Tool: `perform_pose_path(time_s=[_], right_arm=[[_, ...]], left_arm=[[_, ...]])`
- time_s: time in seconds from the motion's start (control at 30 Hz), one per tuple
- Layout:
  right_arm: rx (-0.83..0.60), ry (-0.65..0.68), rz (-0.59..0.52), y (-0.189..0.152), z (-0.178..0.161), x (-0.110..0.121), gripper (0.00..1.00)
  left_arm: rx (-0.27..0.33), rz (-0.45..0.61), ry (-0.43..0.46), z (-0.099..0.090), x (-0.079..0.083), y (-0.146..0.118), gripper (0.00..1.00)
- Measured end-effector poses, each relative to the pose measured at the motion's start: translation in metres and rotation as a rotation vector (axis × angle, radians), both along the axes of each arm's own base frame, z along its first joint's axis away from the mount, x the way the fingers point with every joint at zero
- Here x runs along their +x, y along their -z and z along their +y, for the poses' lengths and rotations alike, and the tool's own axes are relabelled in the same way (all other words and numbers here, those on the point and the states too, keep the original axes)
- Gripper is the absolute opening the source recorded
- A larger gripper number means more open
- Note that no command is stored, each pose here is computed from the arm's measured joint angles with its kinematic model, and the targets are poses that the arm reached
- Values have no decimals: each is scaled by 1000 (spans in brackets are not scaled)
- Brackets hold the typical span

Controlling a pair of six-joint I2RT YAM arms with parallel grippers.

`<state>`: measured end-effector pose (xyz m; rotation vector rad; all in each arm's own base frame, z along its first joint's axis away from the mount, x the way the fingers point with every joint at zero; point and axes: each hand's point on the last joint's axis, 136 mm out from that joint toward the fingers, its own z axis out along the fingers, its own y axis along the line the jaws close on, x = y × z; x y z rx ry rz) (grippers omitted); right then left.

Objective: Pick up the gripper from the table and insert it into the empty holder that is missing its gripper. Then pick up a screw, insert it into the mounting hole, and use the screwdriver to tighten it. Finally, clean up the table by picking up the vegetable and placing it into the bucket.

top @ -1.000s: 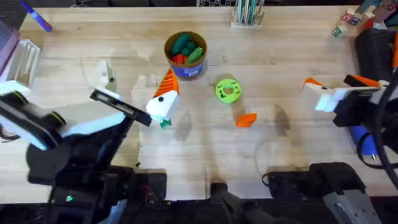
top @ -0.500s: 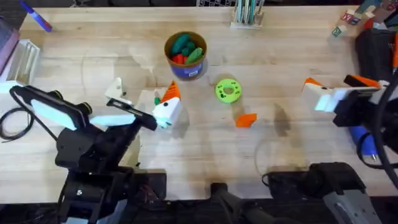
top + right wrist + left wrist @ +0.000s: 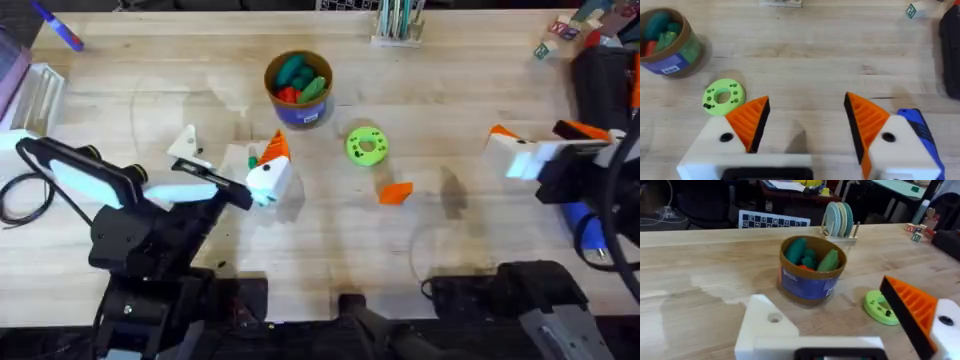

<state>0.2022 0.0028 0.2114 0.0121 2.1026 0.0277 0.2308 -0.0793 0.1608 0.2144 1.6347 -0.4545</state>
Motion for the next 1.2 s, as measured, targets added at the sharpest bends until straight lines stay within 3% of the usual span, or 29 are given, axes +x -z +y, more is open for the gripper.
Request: perform_pose_path(time_s=[0.23,0.33,0.73,0.9,1.03,1.2], right_arm=[[0,0,0,0,0,0,907],[0,0,0,0,0,0,907],[34,-54,20,3,11,0,907],[30,-199,183,18,32,-3,907],[-16,-346,367,21,51,-13,908],[-83,-541,470,20,80,-15,908]], left_arm=[[-1,1,3,-1,0,0,986],[-3,-1,43,-7,-3,0,986],[-22,8,450,-61,-47,-1,987],[-31,19,561,-72,-62,0,987],[-35,22,594,-76,-67,0,986],[-36,25,611,-77,-70,0,986]])
